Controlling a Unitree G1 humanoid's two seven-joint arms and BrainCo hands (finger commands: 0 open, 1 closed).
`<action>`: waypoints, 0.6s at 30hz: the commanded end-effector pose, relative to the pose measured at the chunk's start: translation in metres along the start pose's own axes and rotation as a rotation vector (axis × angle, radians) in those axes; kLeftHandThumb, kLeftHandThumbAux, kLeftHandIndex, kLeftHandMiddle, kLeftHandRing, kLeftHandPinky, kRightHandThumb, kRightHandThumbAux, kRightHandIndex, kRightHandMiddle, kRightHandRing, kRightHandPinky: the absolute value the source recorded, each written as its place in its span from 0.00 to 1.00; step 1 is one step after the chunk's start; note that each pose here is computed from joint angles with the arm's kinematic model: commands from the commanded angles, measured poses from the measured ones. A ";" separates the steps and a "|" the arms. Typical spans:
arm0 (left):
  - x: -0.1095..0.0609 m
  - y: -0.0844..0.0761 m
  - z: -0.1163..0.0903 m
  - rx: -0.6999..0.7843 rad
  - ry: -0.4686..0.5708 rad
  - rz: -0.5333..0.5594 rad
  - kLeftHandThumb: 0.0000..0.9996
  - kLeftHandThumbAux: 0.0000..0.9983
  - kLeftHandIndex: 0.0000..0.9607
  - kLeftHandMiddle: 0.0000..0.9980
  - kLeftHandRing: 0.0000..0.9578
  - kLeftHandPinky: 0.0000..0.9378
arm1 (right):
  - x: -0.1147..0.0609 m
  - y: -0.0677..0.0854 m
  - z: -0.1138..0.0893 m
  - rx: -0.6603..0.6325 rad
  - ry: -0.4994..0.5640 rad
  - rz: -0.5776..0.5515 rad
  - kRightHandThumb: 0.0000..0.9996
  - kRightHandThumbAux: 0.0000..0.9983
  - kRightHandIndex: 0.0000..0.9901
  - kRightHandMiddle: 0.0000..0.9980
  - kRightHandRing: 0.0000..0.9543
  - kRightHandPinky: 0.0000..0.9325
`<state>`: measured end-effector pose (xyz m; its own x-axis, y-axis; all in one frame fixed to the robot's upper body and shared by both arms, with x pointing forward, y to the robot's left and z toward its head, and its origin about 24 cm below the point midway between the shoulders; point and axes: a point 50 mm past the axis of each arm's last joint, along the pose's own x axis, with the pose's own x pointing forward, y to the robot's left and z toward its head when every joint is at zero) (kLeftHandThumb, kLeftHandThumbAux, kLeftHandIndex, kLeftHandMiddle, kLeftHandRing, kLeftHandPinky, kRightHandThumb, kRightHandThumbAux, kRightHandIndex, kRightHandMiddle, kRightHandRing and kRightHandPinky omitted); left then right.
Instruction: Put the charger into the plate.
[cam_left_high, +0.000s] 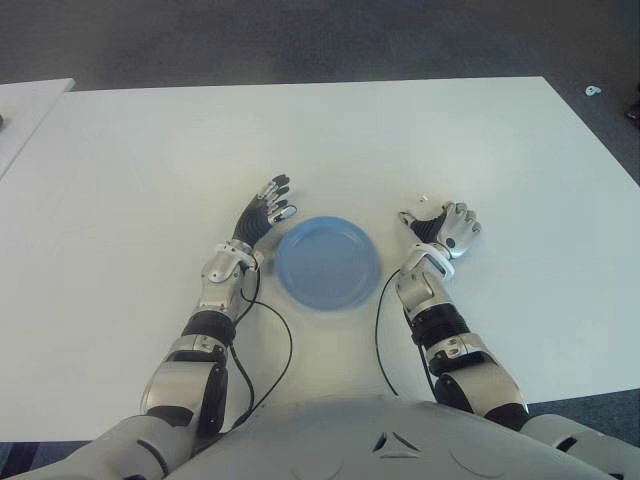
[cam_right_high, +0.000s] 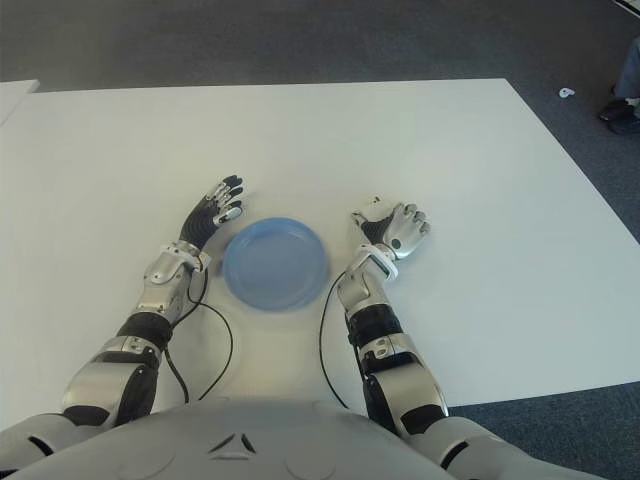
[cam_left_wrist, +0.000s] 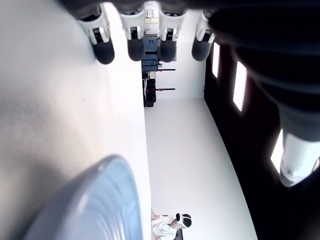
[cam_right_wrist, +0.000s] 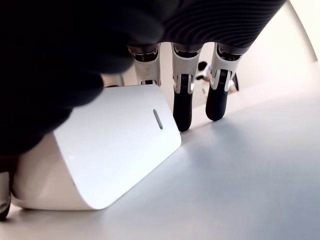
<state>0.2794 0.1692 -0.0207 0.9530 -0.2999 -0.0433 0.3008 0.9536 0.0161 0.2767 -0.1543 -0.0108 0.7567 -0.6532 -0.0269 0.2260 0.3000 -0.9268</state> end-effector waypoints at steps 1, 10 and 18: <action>-0.008 -0.001 -0.012 -0.015 0.067 -0.006 0.02 0.56 0.00 0.00 0.00 0.03 | -0.023 0.027 -0.022 0.025 0.085 0.166 0.86 0.67 0.46 0.47 0.79 0.84; -0.008 -0.001 -0.012 -0.013 0.066 0.000 0.02 0.56 0.00 0.00 0.00 0.03 | -0.023 0.028 -0.022 0.075 0.077 0.161 0.86 0.67 0.46 0.47 0.78 0.82; -0.008 -0.001 -0.012 -0.005 0.063 0.000 0.02 0.55 0.00 0.00 0.00 0.03 | -0.023 0.028 -0.022 0.081 0.066 0.158 0.95 0.65 0.47 0.48 0.52 0.78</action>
<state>0.2793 0.1690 -0.0208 0.9525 -0.3013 -0.0443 0.3022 0.9531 0.0172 0.2756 -0.1545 -0.0117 0.7670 -0.6416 -0.0060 0.2945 0.3605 -0.8850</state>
